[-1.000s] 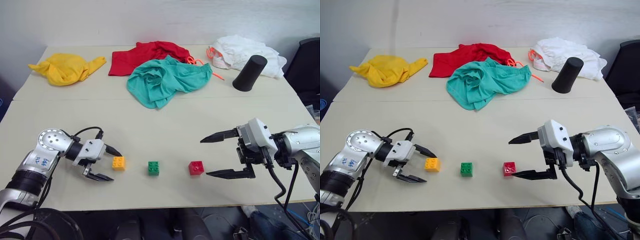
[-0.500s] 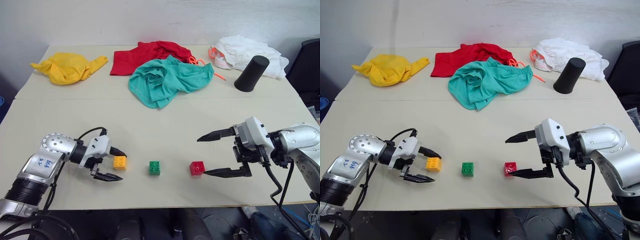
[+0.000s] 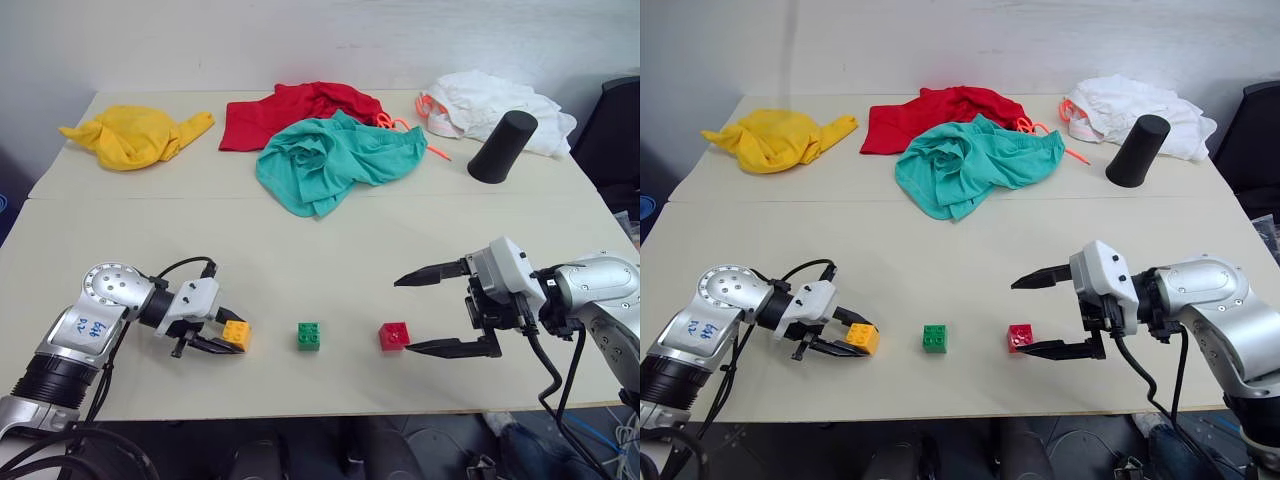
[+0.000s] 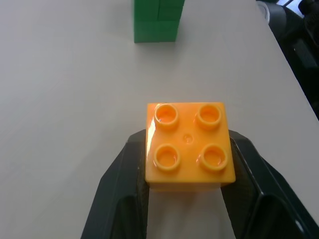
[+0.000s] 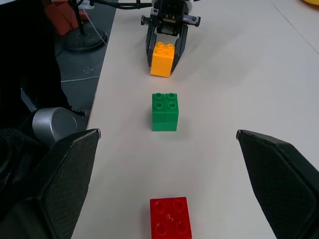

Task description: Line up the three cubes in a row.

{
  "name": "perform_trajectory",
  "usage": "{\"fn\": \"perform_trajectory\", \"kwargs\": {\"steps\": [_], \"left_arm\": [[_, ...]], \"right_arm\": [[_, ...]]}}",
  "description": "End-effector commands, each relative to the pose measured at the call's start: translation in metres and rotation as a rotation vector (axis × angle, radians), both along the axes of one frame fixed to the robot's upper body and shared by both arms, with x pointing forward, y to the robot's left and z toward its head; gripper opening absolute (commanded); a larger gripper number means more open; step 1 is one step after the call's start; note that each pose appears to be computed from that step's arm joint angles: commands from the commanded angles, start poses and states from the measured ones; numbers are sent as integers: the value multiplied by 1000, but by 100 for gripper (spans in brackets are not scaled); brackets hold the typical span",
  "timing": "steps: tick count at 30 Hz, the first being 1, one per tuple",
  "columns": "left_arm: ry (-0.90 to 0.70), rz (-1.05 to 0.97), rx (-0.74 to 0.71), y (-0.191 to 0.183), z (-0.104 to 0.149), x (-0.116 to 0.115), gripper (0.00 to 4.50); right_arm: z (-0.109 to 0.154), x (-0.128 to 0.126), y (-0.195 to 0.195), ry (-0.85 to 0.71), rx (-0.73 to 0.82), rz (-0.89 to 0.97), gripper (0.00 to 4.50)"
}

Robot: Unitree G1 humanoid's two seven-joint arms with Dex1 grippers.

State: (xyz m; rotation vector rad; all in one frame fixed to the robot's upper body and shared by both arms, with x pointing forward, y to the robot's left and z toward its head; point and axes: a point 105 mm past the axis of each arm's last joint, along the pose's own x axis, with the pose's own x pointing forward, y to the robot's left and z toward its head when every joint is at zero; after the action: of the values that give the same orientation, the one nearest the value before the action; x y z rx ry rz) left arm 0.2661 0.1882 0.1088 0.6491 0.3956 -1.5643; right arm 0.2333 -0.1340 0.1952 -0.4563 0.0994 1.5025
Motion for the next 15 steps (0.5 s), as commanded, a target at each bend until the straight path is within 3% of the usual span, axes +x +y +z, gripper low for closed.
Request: {"fn": "perform_trajectory", "kwargs": {"steps": [1, 5, 7, 15], "left_arm": [[-33, 7, 12, 4, 1, 3, 154], [-34, 45, 15, 4, -3, 6, 154], [-7, 68, 9, 5, -4, 5, 226], [4, 136, -4, 15, 5, -1, 440]], "right_arm": [[8, -6, 2, -39, -1, 18, 450], [7, -6, 2, -39, -3, 15, 450], [6, -6, 0, -39, -8, 14, 450], [4, -3, -6, -30, -24, 12, 450]]}}
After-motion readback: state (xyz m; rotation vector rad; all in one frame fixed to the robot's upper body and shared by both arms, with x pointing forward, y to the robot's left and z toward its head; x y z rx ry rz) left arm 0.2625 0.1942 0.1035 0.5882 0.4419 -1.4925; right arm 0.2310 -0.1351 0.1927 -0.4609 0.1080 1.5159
